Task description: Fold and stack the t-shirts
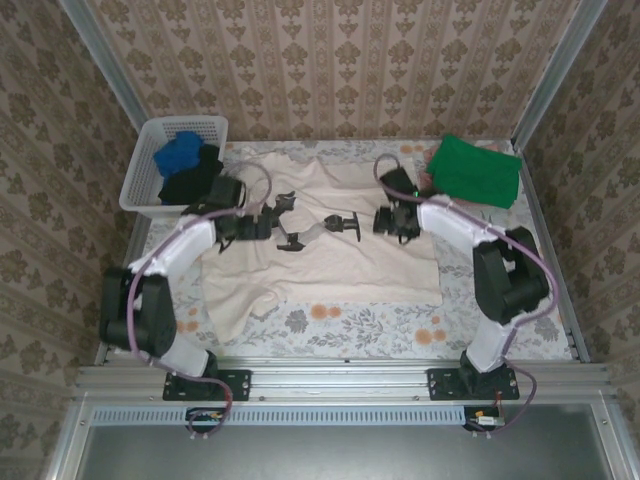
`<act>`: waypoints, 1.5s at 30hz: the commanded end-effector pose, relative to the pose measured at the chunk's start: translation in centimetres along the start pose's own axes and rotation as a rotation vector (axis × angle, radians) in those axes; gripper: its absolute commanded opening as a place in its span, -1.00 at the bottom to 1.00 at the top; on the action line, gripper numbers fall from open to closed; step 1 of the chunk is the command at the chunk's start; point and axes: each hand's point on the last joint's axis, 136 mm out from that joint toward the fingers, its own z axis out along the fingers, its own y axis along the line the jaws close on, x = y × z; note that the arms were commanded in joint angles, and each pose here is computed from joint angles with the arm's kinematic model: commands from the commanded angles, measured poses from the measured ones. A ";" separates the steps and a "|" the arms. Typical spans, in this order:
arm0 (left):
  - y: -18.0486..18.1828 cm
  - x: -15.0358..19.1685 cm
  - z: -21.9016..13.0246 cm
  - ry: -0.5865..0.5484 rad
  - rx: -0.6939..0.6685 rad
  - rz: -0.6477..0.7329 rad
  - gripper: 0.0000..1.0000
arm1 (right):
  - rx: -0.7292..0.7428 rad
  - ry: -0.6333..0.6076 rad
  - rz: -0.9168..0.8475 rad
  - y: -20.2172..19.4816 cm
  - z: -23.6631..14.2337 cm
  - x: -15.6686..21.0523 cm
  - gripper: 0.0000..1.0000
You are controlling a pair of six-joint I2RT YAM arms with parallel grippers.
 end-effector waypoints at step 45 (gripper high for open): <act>-4.6 8.6 3.2 0.103 0.170 -0.081 1.00 | 0.165 0.221 0.081 -5.4 2.1 12.0 0.29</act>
